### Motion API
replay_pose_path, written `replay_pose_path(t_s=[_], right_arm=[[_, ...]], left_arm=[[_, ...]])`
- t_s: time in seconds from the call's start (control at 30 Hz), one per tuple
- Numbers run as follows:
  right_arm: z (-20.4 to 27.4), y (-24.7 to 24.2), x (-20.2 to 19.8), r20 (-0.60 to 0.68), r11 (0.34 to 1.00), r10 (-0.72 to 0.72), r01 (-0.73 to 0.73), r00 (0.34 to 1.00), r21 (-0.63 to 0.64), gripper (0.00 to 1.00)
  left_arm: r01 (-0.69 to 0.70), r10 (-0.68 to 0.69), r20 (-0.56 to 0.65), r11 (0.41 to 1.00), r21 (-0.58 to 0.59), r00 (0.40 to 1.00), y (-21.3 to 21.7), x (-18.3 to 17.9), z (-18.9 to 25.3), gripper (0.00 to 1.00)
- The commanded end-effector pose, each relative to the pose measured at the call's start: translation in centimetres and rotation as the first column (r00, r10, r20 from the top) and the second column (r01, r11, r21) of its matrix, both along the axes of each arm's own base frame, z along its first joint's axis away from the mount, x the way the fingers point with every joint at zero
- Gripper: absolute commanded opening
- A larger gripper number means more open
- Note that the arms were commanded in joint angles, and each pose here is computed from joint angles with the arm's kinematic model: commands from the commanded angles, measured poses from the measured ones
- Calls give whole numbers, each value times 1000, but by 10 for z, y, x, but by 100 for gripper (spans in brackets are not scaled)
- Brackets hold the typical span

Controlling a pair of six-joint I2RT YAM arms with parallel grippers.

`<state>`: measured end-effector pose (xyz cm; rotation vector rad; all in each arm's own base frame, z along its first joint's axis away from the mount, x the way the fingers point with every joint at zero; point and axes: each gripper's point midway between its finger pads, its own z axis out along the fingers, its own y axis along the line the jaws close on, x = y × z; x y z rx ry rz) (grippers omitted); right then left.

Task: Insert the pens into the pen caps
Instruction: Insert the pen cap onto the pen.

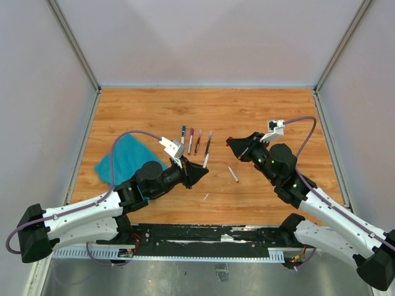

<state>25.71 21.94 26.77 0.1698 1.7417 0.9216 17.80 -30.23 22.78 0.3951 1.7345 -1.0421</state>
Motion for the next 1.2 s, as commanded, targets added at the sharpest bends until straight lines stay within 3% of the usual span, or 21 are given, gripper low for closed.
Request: replay_pose_path(t_s=[0.0, 0.23, 0.67, 0.87, 1.17], right_arm=[[36, 11, -1, 87, 988, 41, -53, 995, 145, 1], [52, 28, -6, 127, 959, 118, -146, 985, 242, 1], [64, 34, -11, 173, 953, 161, -198, 972, 229, 1], [77, 46, -22, 267, 929, 242, -302, 933, 213, 1], [76, 52, -22, 257, 915, 264, -326, 930, 236, 1]], left_arm=[[47, -37, 116, 995, -89, 993, -2, -7, 34, 1], [65, -54, 136, 995, -82, 989, -4, -8, 38, 0], [60, -48, 139, 995, -85, 989, -3, -8, 39, 1], [75, -62, 151, 993, -88, 987, -5, -9, 41, 1], [81, -66, 160, 993, -90, 985, -5, -10, 43, 1]])
